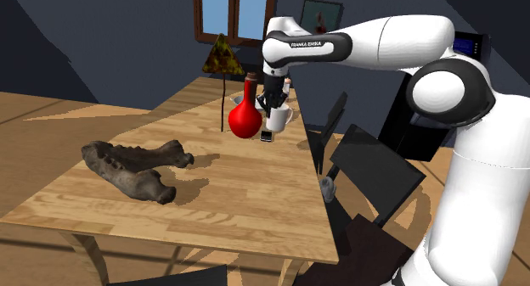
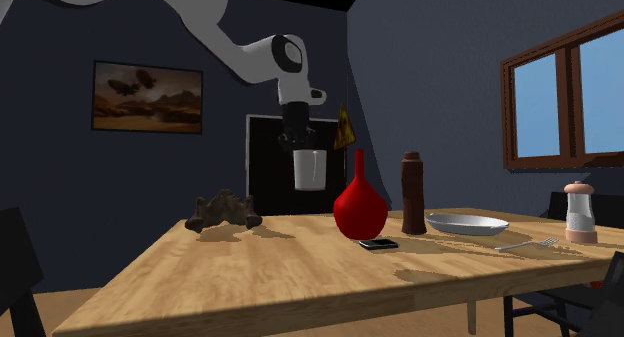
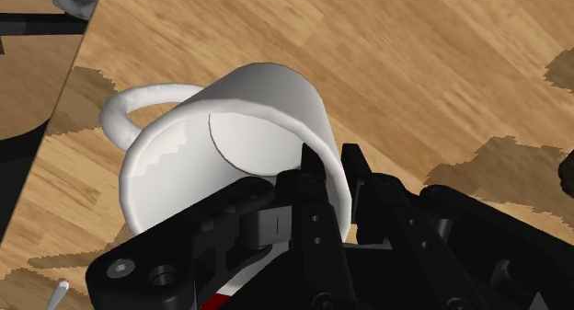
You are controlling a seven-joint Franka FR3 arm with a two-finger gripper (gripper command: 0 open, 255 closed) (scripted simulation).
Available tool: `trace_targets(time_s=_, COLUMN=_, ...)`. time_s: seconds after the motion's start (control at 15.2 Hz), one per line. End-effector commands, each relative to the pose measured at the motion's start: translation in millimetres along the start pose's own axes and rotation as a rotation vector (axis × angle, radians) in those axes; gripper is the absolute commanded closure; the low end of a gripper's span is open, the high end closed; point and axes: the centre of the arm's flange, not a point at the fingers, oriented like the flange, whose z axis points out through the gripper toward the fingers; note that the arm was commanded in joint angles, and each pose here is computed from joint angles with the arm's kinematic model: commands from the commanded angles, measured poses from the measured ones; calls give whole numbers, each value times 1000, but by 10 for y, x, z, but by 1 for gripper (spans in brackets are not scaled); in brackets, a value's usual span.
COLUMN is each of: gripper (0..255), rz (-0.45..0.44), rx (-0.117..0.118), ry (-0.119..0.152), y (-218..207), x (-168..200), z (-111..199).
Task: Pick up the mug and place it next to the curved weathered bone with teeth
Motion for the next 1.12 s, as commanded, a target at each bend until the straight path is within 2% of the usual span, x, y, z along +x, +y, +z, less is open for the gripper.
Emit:
trace_targets(time_s=0.0, gripper=255, rz=0, rx=0, ry=0, y=12, x=5, z=-113)
trace_targets(time_s=0.46, gripper=255, rz=0, rx=0, ry=0, y=28, x=20, z=-434)
trace_targets(time_s=1.06, gripper=255, rz=0, rx=0, ry=0, y=-1019, x=-534, z=-513)
